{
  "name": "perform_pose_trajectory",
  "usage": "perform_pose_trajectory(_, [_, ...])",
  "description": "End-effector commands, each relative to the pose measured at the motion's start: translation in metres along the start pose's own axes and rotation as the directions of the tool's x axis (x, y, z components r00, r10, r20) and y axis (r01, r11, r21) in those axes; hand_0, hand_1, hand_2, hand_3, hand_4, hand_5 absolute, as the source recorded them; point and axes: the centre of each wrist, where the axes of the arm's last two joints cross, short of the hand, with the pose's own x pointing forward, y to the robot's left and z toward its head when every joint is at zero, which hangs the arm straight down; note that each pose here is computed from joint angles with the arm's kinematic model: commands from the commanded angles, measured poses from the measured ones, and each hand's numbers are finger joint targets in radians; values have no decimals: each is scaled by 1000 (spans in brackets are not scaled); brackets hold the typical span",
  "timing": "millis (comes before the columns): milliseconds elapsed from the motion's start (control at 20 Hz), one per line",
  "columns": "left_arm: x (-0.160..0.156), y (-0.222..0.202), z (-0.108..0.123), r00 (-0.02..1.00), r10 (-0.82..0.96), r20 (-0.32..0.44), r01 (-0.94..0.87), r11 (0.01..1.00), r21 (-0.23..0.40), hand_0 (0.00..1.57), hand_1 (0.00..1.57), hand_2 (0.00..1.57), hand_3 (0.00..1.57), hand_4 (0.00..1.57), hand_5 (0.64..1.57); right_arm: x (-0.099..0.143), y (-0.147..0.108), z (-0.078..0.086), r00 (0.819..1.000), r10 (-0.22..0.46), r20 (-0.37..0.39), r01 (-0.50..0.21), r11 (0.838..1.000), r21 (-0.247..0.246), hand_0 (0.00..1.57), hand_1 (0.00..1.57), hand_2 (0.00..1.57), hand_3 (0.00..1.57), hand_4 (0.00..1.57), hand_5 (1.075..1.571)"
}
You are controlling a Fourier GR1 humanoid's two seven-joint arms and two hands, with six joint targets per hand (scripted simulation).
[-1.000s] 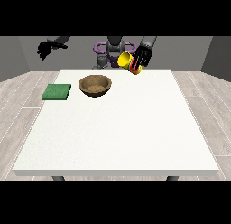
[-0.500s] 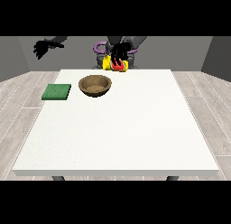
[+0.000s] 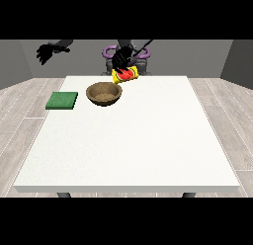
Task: Pick the cup and pour the ball into the bowl, then pick the bowl and place it on the pad
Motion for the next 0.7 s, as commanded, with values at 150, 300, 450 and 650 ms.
perform_pose_trajectory(150, [4,2,1,983,-168,73,169,986,-6,1446,1446,1571,1571,1529,1129,5,-1,-2,1000,-1,17,1,1000,16,0,0,0,0,0,1570])
perform_pose_trajectory(300, [4,1,3,987,-108,119,113,993,-34,1447,1447,1571,1571,1532,1135,2,35,-23,994,-42,-100,42,999,5,0,0,0,0,0,1568])
perform_pose_trajectory(450, [-28,17,-7,887,420,-191,-411,907,85,1499,1499,1571,1571,1571,1092,-10,16,-4,995,-31,-95,26,998,-60,0,0,0,0,225,1565])
perform_pose_trajectory(650, [-43,-14,12,562,728,-392,-709,668,225,1236,1236,1543,1425,1513,1196,-20,18,11,994,-46,-104,36,995,-98,0,0,0,0,225,1565])
